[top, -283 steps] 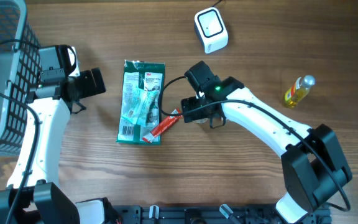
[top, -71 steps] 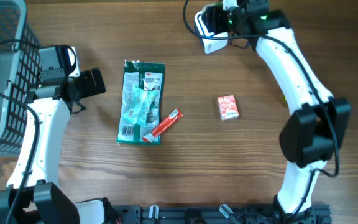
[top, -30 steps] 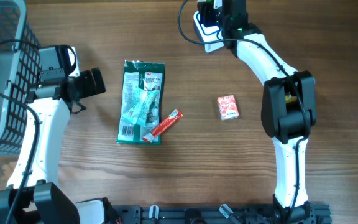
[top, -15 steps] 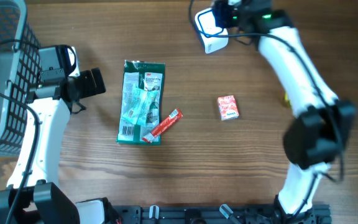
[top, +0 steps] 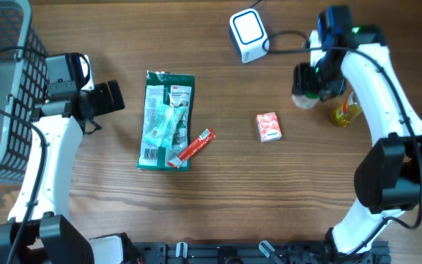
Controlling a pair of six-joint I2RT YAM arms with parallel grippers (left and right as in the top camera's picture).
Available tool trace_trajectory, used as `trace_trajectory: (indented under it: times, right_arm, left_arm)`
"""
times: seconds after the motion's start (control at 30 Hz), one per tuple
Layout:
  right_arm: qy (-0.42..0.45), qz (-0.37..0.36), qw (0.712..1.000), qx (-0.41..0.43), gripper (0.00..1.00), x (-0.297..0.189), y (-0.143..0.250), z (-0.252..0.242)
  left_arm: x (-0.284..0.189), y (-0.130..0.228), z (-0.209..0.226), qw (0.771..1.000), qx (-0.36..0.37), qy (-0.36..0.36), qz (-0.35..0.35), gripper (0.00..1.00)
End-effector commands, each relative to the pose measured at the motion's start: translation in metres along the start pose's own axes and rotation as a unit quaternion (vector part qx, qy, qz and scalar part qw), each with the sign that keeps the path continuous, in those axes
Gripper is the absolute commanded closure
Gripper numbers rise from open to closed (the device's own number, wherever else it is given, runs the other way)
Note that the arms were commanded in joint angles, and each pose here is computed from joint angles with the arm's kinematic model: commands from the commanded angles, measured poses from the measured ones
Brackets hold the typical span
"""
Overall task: Scan the item barcode
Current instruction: 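Set the jar down at the right side and release it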
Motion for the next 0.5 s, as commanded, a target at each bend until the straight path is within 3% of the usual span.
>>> trace_trajectory:
  times: [0.0,0.17,0.23,0.47]
  right_arm:
    - [0.024,0.041,0.999,0.015,0.62,0.039,0.022,-0.009]
    - [0.064,0.057,0.996,0.022,0.51,0.069,0.042,-0.022]
    - [0.067,0.053,0.996,0.021,0.23,0.075,0.043,-0.023]
    - [0.066,0.029,0.997,0.022,0.00,0.073,0.032,-0.022]
  left_arm:
    - [0.000,-0.002,0.002,1.000,0.006,-0.005,-0.002,0.00]
    - [0.000,-0.002,0.002,1.000,0.006,-0.005,-0.002,0.00]
    - [0.000,-0.002,0.002,1.000,0.006,-0.005,-0.002,0.00]
    - [0.000,-0.002,0.002,1.000,0.006,-0.005,-0.002,0.00]
Point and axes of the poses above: each gripper's point midway between its finger pads, its own x axis out along the fingers, its own z axis along the line the jaws close on, y = z × x, the point moved 4 cm from there along -x, back along the fingers, and after that the axes turned 3 degrees about -x, right-handed, at the moved point
